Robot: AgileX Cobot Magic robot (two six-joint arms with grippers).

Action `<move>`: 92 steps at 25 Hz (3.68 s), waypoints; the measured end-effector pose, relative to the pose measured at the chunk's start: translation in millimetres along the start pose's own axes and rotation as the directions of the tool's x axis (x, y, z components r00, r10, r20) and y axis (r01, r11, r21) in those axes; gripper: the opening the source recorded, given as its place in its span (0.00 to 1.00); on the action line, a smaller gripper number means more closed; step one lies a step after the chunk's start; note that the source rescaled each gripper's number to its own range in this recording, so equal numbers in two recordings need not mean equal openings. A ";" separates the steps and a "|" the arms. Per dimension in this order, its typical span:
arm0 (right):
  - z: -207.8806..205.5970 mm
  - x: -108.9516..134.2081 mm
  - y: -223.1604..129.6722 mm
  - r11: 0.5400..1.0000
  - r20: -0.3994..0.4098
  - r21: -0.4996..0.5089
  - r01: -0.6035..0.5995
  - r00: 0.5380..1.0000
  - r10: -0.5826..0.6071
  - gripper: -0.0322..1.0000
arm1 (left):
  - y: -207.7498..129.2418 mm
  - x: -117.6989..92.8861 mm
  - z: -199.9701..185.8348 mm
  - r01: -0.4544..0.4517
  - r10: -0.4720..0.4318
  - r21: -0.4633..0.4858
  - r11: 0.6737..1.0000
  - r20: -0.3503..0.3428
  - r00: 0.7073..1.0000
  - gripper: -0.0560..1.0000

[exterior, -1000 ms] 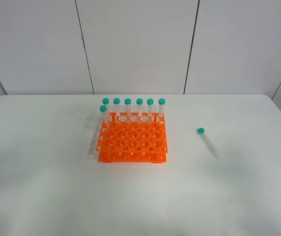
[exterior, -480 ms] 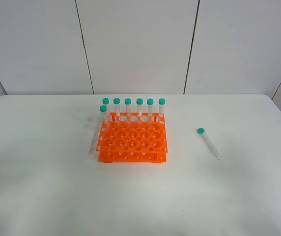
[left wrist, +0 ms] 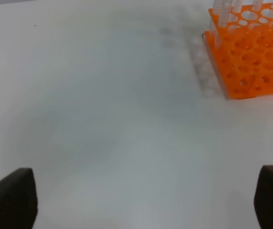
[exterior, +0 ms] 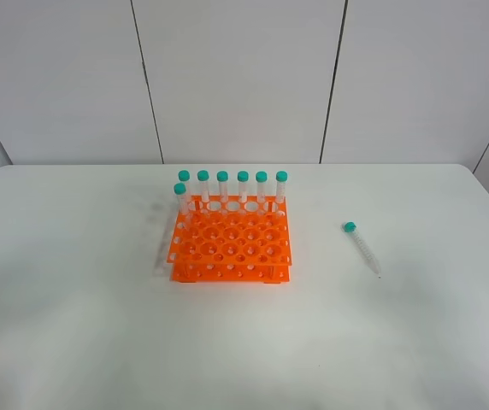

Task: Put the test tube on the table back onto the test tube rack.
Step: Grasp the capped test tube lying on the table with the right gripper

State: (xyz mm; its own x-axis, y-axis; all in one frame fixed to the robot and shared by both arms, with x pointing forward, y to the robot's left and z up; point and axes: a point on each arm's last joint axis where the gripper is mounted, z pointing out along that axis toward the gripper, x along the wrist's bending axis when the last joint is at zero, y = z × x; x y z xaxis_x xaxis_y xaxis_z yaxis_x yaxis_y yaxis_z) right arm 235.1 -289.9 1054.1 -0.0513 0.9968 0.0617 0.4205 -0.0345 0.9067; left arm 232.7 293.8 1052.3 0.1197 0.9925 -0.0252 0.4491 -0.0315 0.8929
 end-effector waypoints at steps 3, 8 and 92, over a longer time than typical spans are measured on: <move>-3.8 1.3 3.5 1.000 -0.011 -0.018 -0.005 1.000 0.004 0.91 | 0.0 0.0 0.0 0.000 0.000 0.000 1.000 0.000 1.000 1.00; -26.2 12.5 26.1 0.984 -0.118 -0.165 -0.062 0.992 0.043 0.91 | 0.0 0.0 0.0 0.000 0.000 0.000 1.000 0.000 1.000 1.00; 418.2 -3.5 15.4 0.538 -0.196 0.812 0.226 0.974 -0.113 0.77 | 0.0 0.0 0.0 -0.001 0.001 0.000 1.000 0.000 1.000 1.00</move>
State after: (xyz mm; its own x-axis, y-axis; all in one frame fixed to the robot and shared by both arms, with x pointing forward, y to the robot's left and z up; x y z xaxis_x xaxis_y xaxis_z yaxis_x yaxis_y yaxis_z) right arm 620.6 -263.7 893.3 -0.2753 0.9605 0.0395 0.9502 0.2656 0.1633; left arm 232.7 293.8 1052.3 0.1201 0.9925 -0.0244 0.4490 -0.0323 0.8930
